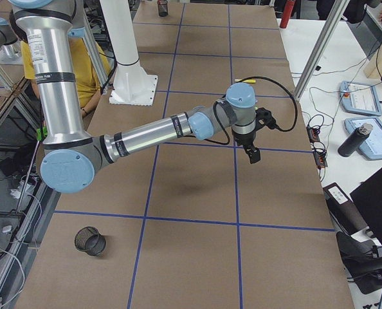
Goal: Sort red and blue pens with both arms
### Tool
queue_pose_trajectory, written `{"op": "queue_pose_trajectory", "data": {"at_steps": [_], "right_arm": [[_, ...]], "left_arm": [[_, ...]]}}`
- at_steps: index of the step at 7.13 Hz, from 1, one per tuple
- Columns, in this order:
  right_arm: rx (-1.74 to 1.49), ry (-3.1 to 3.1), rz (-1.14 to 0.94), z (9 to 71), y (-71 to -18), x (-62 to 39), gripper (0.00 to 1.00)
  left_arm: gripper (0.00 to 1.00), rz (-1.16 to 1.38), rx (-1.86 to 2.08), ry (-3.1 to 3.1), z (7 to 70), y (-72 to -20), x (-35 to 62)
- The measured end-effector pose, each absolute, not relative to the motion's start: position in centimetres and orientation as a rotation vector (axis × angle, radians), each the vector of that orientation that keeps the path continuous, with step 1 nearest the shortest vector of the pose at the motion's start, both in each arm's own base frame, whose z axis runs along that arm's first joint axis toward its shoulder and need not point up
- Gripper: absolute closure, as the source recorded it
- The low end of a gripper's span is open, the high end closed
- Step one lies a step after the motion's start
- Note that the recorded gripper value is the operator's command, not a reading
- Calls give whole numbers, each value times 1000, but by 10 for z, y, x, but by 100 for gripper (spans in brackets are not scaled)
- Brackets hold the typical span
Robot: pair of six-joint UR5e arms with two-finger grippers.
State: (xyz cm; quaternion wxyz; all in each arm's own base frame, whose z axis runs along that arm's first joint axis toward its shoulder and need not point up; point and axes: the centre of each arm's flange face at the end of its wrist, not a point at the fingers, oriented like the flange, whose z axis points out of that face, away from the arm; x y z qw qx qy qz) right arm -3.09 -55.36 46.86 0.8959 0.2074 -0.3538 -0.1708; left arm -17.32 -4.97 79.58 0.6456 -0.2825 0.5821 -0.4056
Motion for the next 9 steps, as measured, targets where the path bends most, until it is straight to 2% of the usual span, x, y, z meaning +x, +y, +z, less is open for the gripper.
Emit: {"op": "queue_pose_trajectory", "data": {"at_steps": [4, 9], "right_arm": [[418, -736, -350, 473, -553, -31, 0], [405, -740, -339, 477, -554, -33, 0]], "left_arm": [[0, -729, -304, 1105, 739, -107, -220], [0, -357, -34, 814, 673, -245, -202]]}}
